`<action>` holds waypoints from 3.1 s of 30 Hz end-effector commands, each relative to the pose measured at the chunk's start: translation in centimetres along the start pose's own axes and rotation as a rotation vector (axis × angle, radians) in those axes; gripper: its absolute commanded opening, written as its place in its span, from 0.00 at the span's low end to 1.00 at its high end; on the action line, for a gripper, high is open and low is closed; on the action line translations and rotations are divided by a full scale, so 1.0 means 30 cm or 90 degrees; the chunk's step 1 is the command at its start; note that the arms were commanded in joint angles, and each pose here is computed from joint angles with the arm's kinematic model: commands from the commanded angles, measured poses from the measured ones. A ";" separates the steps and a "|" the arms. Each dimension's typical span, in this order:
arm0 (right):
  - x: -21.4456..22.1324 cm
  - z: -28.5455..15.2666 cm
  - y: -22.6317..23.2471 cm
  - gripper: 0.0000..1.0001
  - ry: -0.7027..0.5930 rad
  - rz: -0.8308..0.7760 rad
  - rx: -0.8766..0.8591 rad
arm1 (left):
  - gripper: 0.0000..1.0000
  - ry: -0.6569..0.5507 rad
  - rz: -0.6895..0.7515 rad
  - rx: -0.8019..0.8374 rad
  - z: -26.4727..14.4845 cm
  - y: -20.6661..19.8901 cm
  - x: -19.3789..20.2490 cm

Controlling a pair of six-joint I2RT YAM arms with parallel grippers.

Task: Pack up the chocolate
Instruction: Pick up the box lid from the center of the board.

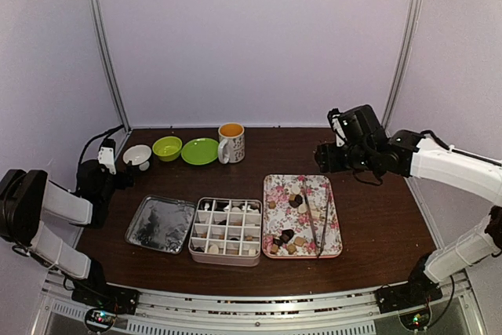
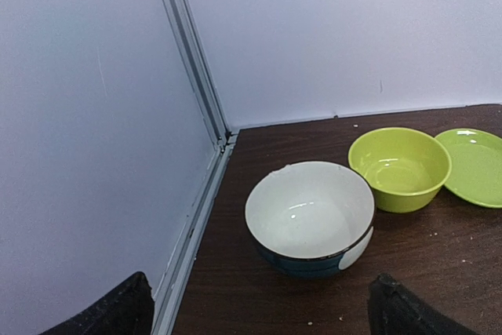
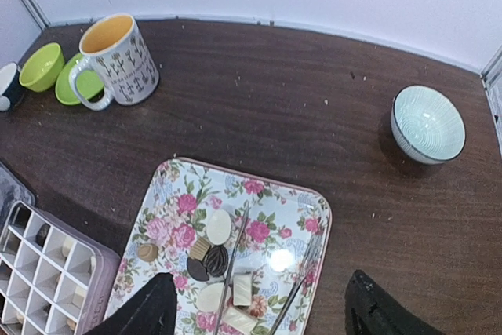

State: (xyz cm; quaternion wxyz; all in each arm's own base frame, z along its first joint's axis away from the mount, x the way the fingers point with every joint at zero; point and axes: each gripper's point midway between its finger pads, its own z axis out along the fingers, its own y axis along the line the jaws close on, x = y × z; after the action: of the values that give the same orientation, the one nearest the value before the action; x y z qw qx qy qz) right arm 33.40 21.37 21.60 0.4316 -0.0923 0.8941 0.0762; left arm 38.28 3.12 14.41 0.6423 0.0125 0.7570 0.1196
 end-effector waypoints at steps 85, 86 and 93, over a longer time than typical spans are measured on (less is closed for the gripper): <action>0.064 0.006 -0.035 0.75 -0.246 -0.037 -0.043 | 0.26 0.784 -0.121 0.054 -0.369 -0.229 0.467; 0.064 0.006 -0.034 0.75 -0.246 -0.037 -0.044 | 0.26 0.788 -0.118 0.054 -0.369 -0.230 0.472; 0.060 0.005 -0.032 0.75 -0.246 -0.037 -0.044 | 0.20 0.800 -0.093 0.046 -0.359 -0.221 0.476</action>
State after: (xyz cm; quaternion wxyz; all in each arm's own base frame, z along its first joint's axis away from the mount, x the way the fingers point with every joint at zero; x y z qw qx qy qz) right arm 32.88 20.12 19.27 0.5839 -0.1151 0.7969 0.1032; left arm 26.77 -2.58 1.44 0.1068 -0.0990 0.9890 0.0243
